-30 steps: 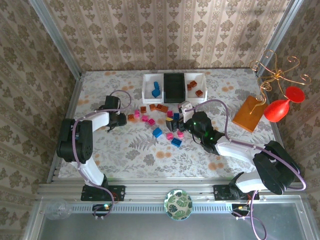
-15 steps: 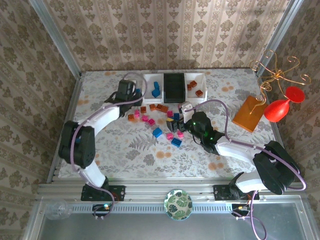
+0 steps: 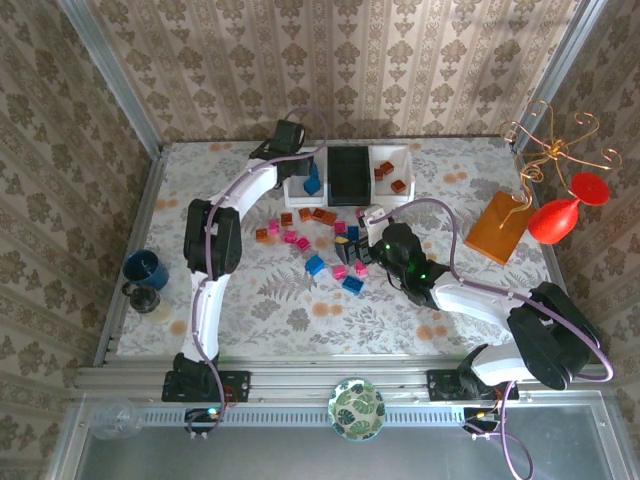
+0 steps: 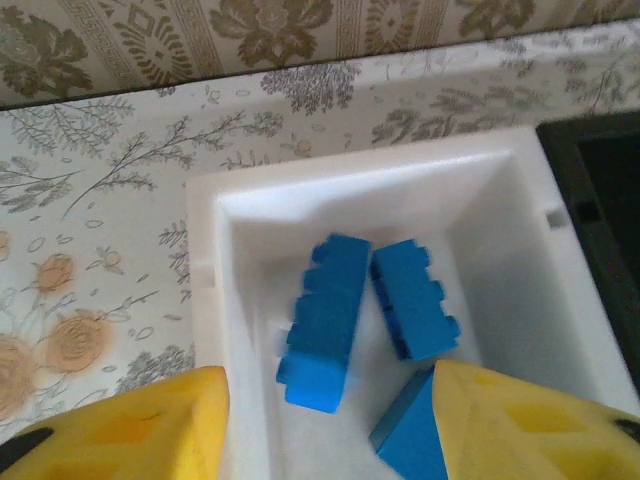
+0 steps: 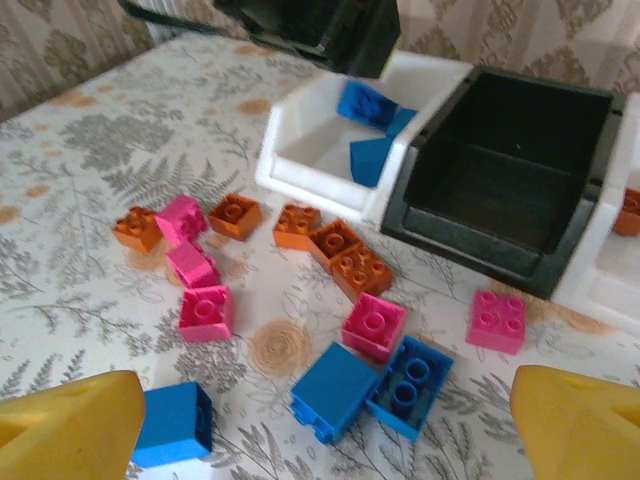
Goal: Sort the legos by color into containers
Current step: Place the lego in the container, then pick up the lego from the center of the table.
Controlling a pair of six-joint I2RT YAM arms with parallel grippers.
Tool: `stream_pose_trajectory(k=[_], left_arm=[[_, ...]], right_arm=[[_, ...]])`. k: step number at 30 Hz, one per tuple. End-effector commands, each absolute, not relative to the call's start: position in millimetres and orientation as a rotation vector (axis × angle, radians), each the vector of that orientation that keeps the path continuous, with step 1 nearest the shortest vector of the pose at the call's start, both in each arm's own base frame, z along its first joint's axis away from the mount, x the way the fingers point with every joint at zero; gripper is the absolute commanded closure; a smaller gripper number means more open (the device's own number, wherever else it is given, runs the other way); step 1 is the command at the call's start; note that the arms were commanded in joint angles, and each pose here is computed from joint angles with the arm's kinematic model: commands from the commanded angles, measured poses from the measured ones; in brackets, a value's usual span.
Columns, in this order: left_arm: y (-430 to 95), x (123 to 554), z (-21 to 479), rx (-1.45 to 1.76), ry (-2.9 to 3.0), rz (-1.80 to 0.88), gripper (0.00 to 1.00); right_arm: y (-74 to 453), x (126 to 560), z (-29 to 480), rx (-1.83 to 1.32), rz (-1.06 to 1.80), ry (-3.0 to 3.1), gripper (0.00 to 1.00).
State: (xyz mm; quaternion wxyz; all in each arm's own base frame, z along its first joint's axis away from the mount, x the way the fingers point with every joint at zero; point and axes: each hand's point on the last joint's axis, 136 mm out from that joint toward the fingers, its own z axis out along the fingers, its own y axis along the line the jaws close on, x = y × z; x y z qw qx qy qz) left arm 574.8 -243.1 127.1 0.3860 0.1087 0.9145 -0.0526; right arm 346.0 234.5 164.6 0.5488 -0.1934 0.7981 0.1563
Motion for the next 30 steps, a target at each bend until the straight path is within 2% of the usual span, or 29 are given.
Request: stream_pose_trajectory(k=[1, 3, 7, 11, 15, 22, 30], left_arm=[[-238, 553, 173, 0.307, 2.295, -0.107, 0.36], [-249, 524, 183, 0.327, 2.276, -0.178, 0.33], [-239, 466, 189, 0.304, 2.232, -0.324, 0.30], [-211, 403, 174, 0.302, 2.220, -0.381, 0.24], [-182, 353, 151, 0.277, 2.270, -0.434, 0.23], [-129, 313, 123, 0.131, 2.285, -0.403, 0.21], [-121, 307, 129, 0.101, 2.248, -0.423, 0.20]], right_arm=[[226, 353, 169, -0.418, 0.291, 1.929, 0.04], [225, 354, 166, -0.408, 0.284, 1.946, 0.04], [233, 352, 166, -0.436, 0.324, 1.978, 0.04], [260, 346, 143, -0.544, 0.409, 2.084, 0.05], [290, 339, 119, -0.660, 0.442, 2.157, 0.05], [322, 324, 74, -0.844, 0.398, 2.298, 0.05], [341, 325, 42, -0.880, 0.418, 2.393, 0.10]])
